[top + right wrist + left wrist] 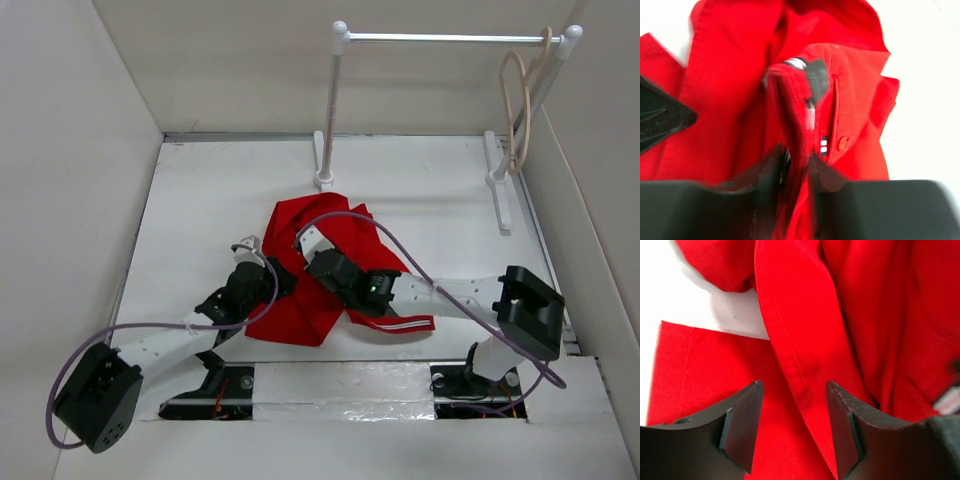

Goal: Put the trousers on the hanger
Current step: Flatten out the trousers at the center of the board.

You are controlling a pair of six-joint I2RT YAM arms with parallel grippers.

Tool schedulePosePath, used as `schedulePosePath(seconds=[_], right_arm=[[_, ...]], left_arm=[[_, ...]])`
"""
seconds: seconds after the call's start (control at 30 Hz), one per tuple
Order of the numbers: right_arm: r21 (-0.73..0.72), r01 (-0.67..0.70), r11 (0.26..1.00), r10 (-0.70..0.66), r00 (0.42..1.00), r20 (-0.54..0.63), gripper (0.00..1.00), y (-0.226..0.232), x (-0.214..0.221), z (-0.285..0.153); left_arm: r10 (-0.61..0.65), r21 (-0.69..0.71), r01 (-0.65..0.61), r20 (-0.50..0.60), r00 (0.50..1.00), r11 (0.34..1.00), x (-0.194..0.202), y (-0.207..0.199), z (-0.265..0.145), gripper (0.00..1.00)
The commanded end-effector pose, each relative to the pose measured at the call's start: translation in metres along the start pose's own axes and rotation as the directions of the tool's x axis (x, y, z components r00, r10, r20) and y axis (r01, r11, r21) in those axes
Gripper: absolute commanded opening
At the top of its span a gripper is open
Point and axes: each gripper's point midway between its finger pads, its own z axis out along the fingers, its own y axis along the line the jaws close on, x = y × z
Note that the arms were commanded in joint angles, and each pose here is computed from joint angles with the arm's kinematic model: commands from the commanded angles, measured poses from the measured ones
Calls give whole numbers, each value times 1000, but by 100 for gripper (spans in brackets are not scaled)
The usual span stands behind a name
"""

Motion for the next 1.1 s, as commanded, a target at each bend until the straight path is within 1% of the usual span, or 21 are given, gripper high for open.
schedulePosePath(seconds=[0.0, 0.03, 0.07, 0.1, 0.13, 0.17, 0.2, 0.33, 0.4, 0.47, 0.5, 0.57, 0.7, 0.77, 0.8, 0.83, 0.9, 0.93, 1.0, 1.03, 1.07], right_arm=[[159, -156, 975, 140, 985, 103, 19, -31, -30, -10], [176, -172, 969, 154, 982, 111, 6, -37, -30, -15], [188, -214, 959, 188, 971, 149, 3, -51, -38, -29], [223, -218, 950, 188, 971, 150, 1, -61, -31, -37], [236, -229, 944, 195, 968, 160, 0, -71, -30, -46], [252, -282, 926, 233, 950, 207, 0, -93, -38, -66], [285, -287, 915, 233, 950, 208, 0, -105, -30, -76], [389, -342, 856, 283, 938, 202, 0, -166, -2, -124], [424, -404, 810, 333, 913, 235, 0, -189, 7, -148], [413, -471, 779, 376, 879, 294, 0, -212, 13, -182], [382, -496, 780, 393, 863, 318, 0, -216, 11, -192], [301, -560, 772, 431, 809, 400, 0, -232, 5, -223], [65, -545, 836, 448, 746, 493, 0, -239, -33, -268], [19, -487, 873, 417, 767, 488, 0, -241, -41, -285], [-40, -489, 871, 436, 734, 521, 0, -249, -54, -305], [-54, -478, 877, 434, 737, 519, 0, -251, -53, -312], [-87, -499, 862, 462, 703, 541, 0, -257, -55, -326], [-65, -513, 856, 464, 706, 535, 0, -259, -48, -324], [63, -594, 802, 487, 712, 505, 0, -272, -25, -312], [135, -573, 808, 464, 762, 452, 0, -265, -9, -296], [171, -585, 793, 476, 769, 426, 0, -262, -2, -286]], left_arm=[[3, 105, -9, 55, 998, 994, -21, -33, 12, 49], [14, 84, -17, 34, 999, 996, -18, -32, 19, 44], [17, 78, -19, 29, 999, 997, -17, -32, 23, 40], [17, 81, -20, 33, 999, 997, -19, -34, 27, 34], [19, 60, -21, 35, 999, 998, -20, -33, 33, 14], [17, 52, -18, 37, 999, 998, -22, -33, 35, 4], [15, 30, -16, 31, 999, 999, -23, -32, 36, 0], [-15, 39, 8, 166, 986, 999, -62, -46, 17, 0], [-16, -30, 22, 194, 981, 999, -71, -34, 4, 0], [-50, -45, 68, 328, 943, 997, -108, -37, -24, 0], [-38, -88, 71, 331, 943, 994, -107, -26, -33, 0], [-80, -53, 115, 443, 893, 992, -137, -31, -66, 0], [-125, -55, 183, 537, 834, 982, -164, -24, -116, 0], [-176, -5, 226, 609, 773, 974, -187, -29, -148, 0], [-161, -35, 234, 624, 765, 972, -190, -23, -157, 0], [-195, -14, 278, 680, 707, 961, -208, -23, -181, 0], [-203, 1, 292, 722, 662, 956, -223, -25, -202, 0], [-211, 11, 311, 756, 619, 950, -235, -26, -215, 0], [-163, -20, 292, 792, 588, 956, -249, -29, -219, 0], [-123, -72, 292, 792, 598, 954, -254, -31, -210, 0], [-92, -108, 285, 789, 608, 952, -256, -32, -202, 0]])
